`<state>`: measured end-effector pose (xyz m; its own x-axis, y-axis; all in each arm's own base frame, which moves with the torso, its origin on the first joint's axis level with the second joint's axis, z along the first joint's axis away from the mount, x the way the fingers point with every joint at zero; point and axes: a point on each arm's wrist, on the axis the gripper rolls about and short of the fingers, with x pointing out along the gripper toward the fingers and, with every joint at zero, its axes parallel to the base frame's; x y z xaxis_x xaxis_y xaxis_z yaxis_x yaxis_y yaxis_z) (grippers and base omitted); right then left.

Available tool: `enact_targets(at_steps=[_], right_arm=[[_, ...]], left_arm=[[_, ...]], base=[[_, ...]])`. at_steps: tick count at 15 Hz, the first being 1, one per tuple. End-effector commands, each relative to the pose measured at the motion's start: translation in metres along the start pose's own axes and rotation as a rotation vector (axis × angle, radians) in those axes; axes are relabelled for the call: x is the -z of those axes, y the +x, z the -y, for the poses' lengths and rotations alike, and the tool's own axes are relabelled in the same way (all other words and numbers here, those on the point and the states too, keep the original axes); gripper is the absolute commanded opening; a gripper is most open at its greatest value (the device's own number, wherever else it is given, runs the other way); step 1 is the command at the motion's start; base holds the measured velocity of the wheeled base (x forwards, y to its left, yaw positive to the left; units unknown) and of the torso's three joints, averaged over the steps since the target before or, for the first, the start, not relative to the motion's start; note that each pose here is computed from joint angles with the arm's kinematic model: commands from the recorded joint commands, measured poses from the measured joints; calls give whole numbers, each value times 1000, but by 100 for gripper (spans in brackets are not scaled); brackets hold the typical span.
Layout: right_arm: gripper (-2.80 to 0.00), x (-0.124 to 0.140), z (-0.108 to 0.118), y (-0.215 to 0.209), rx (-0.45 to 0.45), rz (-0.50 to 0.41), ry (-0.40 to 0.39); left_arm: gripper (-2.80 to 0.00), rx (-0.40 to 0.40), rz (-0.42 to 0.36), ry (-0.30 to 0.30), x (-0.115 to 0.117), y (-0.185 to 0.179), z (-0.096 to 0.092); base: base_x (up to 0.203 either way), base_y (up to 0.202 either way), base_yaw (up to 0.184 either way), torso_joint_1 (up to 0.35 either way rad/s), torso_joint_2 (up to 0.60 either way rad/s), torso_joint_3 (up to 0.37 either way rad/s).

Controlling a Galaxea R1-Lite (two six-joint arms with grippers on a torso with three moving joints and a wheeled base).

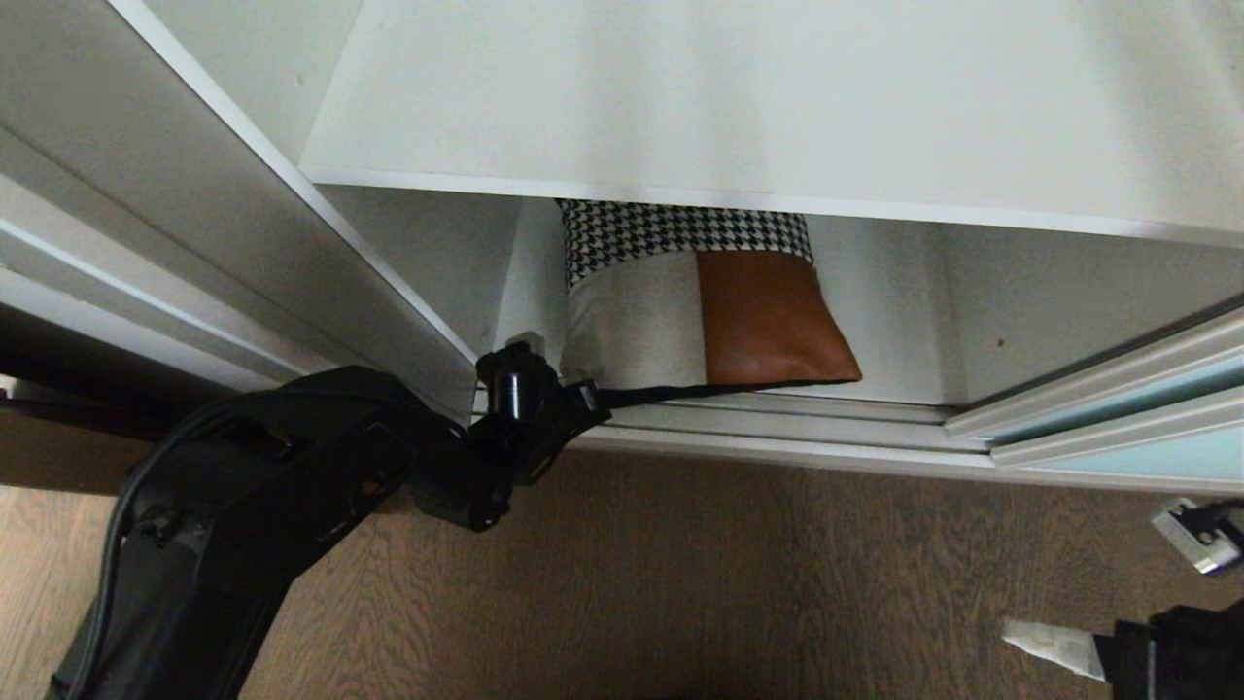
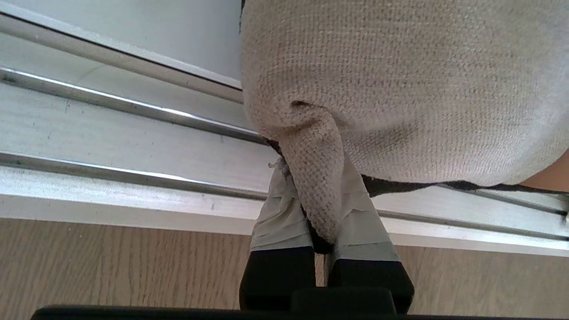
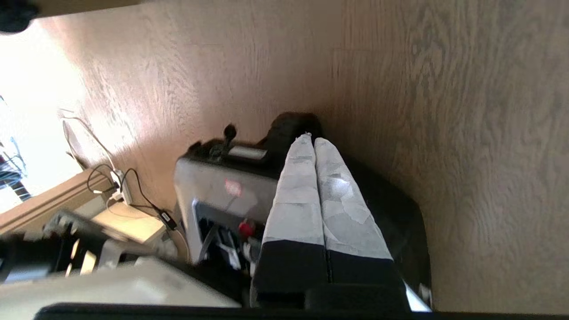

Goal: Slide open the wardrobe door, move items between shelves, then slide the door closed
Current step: Place the pillow on the higher shelf

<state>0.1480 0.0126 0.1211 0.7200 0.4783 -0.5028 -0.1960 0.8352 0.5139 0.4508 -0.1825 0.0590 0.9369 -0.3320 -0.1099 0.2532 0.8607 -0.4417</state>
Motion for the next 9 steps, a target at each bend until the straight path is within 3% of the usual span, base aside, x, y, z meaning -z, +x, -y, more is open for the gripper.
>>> enact_targets(at_steps=[1, 4, 5, 9], right_arm=[[-280, -3, 24, 45, 8, -71, 40], [-280, -7, 38, 75, -47, -44, 17], [0, -6, 44, 85, -53, -43, 17], [0, -2, 65, 122, -84, 25, -19]], left_arm=[[-280, 2, 4, -4, 0, -1, 0], [-280, 1, 2, -2, 6, -1, -3], [-280, 0, -4, -1, 7, -1, -3], [-280, 10, -13, -1, 9, 0, -2]], base=[[0, 0, 0, 0, 0, 0], [0, 0, 0, 0, 0, 0], [0, 0, 0, 0, 0, 0], [0, 0, 0, 0, 0, 0]])
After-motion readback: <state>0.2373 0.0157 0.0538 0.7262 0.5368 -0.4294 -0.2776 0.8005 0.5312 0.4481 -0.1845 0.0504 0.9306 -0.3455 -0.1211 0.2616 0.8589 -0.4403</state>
